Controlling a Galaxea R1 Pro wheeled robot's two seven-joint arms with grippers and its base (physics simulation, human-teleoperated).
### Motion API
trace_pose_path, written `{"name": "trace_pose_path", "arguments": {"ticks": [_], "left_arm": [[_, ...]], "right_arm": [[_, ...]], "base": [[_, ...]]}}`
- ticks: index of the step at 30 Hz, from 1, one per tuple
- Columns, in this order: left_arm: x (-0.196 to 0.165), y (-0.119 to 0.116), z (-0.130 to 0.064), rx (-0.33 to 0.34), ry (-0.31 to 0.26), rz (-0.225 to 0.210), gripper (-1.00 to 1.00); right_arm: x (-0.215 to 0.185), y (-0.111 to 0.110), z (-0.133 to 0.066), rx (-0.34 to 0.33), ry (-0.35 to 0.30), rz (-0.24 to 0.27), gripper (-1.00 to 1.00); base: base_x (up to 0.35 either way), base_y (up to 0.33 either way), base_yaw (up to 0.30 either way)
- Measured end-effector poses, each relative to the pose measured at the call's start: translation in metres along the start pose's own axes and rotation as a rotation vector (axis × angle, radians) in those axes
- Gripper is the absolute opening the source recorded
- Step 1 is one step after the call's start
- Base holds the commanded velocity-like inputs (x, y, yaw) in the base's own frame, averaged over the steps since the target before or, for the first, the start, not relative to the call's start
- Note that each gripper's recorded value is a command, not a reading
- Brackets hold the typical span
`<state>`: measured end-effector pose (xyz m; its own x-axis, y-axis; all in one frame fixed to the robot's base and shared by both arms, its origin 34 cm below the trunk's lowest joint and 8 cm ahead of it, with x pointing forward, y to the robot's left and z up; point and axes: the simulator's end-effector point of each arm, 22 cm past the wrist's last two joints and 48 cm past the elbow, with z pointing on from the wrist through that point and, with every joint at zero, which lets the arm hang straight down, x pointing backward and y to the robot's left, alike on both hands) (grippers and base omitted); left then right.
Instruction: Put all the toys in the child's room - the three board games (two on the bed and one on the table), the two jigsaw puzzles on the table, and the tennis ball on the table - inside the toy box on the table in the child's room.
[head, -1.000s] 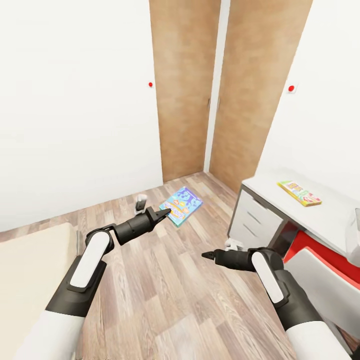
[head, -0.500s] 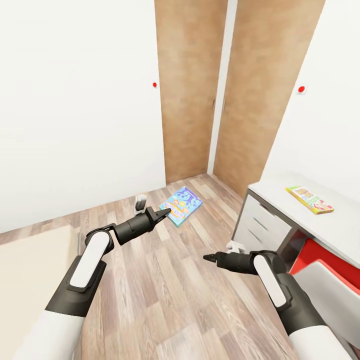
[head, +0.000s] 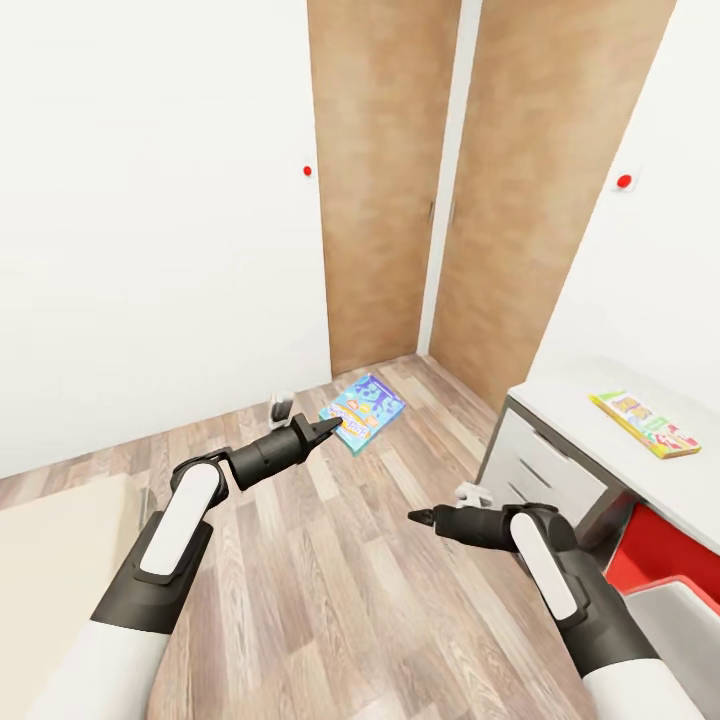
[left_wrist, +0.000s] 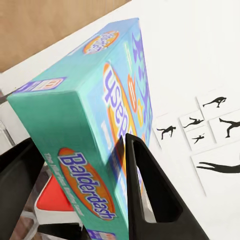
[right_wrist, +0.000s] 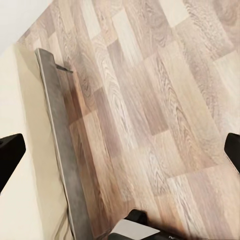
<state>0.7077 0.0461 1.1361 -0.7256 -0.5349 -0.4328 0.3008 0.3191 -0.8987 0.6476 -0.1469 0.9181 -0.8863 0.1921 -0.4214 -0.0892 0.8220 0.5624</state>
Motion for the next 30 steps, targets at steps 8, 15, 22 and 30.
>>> {"name": "trace_pose_path", "arguments": {"ticks": [8,15,22,30], "left_arm": [[0.000,0.000,0.000,-0.001,0.000,0.001,-1.00],[0.000,0.000,0.000,0.000,0.001,0.001,-1.00],[0.000,-0.005,0.001,0.008,0.000,0.008,-1.00],[-0.001,-0.014,0.000,0.023,-0.005,0.022,-1.00]], "right_arm": [[0.000,-0.002,-0.001,0.004,0.000,-0.001,1.00],[-0.001,0.000,-0.004,0.000,-0.008,-0.008,1.00],[-0.006,0.008,-0.014,-0.010,-0.038,-0.036,1.00],[-0.018,0.017,-0.036,-0.014,-0.087,-0.092,1.00]], "base": [[0.332,0.000,0.000],[0.333,0.000,0.000],[0.333,0.000,0.000],[0.331,0.000,0.000]]}}
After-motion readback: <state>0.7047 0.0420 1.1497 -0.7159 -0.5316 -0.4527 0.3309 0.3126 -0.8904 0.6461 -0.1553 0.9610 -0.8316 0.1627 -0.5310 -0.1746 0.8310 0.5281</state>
